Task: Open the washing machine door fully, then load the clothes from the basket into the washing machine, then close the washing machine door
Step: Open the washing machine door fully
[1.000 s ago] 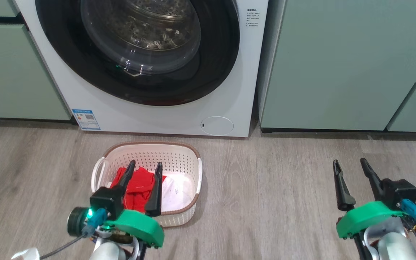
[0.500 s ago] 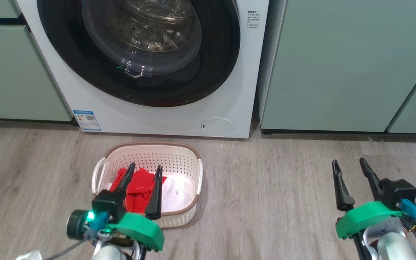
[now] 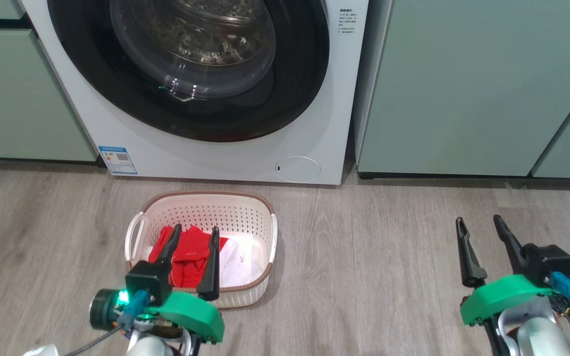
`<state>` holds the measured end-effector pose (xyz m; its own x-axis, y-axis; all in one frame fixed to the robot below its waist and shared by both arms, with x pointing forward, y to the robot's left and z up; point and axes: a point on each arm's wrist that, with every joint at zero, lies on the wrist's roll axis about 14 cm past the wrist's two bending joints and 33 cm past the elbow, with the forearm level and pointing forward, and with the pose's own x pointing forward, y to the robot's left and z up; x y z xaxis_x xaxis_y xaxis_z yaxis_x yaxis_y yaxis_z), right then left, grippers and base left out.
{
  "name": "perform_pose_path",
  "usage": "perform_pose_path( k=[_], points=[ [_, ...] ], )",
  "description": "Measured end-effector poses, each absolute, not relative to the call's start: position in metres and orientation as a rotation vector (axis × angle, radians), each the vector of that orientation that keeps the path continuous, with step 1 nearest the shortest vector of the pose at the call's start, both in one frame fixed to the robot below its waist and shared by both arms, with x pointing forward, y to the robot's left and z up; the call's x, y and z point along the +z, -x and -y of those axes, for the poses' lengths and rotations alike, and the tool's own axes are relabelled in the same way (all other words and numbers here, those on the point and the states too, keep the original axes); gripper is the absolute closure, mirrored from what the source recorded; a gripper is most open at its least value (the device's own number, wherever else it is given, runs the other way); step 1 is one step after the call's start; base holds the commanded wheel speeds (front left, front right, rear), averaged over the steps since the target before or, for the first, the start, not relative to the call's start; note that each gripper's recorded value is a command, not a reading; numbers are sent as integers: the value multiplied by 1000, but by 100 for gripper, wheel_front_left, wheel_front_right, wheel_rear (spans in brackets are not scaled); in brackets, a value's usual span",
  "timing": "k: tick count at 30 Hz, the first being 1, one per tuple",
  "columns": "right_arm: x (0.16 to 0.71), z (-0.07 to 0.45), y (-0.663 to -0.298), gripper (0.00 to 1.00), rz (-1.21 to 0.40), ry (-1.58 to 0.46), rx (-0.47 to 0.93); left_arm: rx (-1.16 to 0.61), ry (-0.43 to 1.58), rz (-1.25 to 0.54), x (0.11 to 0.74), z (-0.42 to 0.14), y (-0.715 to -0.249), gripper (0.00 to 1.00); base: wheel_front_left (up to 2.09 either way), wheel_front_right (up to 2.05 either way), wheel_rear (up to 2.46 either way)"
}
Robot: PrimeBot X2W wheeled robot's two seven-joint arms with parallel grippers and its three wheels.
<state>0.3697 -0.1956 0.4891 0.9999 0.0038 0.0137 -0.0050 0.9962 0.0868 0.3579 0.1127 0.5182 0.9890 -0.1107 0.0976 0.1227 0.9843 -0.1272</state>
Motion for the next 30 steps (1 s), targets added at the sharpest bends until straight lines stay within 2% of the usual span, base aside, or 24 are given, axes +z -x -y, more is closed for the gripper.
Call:
perform_pose_path(
  k=[6,7,9,21,25,30],
  points=[
    [487,194,-372,0,8,-100,6,-108,134,87,517,-114,-360,0,0,0,0],
    [486,194,-372,21,5,-104,7,-107,135,87,517,-114,-360,0,0,0,0],
    [484,193,-373,100,1,-114,7,-106,135,85,516,-115,-360,0,0,0,0],
    [469,182,-392,100,-42,-200,23,-103,141,40,502,-112,-371,0,0,0,0],
    [474,178,-426,100,-23,-332,9,-96,140,47,503,-114,-393,0,0,0,0],
    [491,167,-487,100,-9,-466,43,-86,140,43,498,-115,-422,0,0,0,0]
  ],
)
